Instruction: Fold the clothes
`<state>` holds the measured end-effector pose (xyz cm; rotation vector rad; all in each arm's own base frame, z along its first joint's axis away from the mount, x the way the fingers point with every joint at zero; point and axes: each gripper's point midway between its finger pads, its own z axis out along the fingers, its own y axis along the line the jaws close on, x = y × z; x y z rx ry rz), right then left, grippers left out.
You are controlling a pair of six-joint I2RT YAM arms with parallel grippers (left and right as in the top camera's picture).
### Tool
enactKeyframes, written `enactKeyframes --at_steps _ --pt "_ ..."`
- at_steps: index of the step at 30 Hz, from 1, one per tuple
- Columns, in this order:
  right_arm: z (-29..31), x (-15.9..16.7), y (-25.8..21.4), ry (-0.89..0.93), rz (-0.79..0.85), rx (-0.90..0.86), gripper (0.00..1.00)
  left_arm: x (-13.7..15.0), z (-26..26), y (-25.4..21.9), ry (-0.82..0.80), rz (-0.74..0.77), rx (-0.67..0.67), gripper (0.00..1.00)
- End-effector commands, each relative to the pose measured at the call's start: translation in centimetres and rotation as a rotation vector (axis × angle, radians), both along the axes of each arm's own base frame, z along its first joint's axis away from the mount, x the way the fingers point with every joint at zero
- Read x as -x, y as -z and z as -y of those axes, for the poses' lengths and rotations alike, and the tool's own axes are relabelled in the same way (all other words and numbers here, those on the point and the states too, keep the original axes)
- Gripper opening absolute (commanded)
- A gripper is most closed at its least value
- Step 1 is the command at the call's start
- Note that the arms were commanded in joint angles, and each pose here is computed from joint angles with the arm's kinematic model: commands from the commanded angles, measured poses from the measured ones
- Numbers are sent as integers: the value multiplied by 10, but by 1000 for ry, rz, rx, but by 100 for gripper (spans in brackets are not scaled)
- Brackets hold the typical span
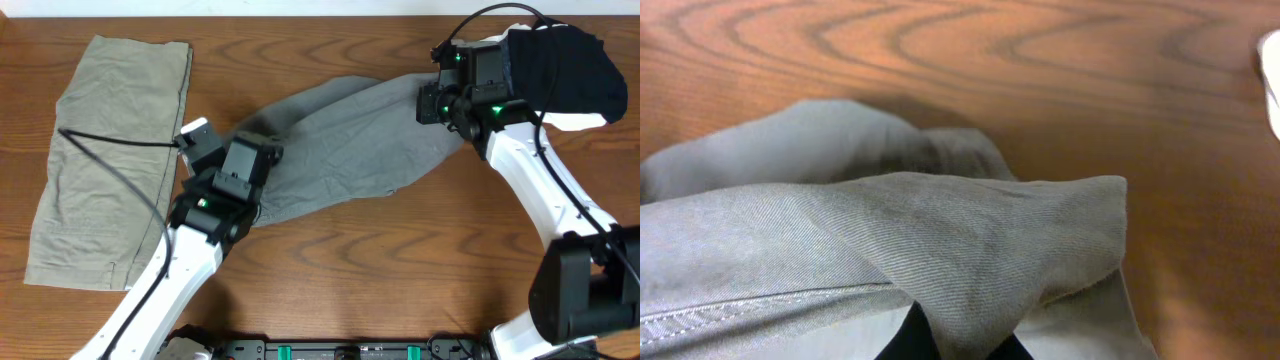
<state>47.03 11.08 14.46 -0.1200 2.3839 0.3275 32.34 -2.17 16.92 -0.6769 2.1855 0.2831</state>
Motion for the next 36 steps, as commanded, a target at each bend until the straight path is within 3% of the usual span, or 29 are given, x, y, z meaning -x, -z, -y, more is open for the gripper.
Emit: enactKeyframes --at_steps 1,10,11,13,14,15,16,17,18,22,28,32,36 --pt "6 -15 7 5 24 17 1 -11 -17 -1 -74 22 -50 6" --pt "-22 -40 45 -42 59 2 4 -39 -20 21 -114 42 -43 6" --pt "-25 -41 49 -47 59 1 6 -41 -21 24 -118 40 -44 12" --pt "-30 -44 56 -56 63 0 16 -45 -23 28 -127 38 -45 38" --pt "-33 -46 60 -61 66 0 34 -46 -25 31 -133 36 -46 61" --pt "-36 -47 62 -65 69 -1 59 -48 -28 34 -142 33 -47 86" --pt "-38 -48 63 -68 75 -2 84 -49 -30 35 -150 35 -46 98" --pt "-38 -49 63 -68 79 -2 97 -50 -33 36 -158 34 -43 98" --pt "-39 -50 62 -68 84 -4 99 -50 -37 36 -167 35 -40 98" --pt "-39 -53 54 -69 111 -14 99 -51 -45 36 -152 12 -28 98" --pt "-51 -44 21 -129 141 -78 99 -52 -22 43 60 -83 52 98" --pt "-50 -40 -4 -135 178 -79 99 -42 -5 57 130 -160 133 98" --pt "-47 -40 1 -153 181 -31 99 -29 -6 66 132 -228 134 98"
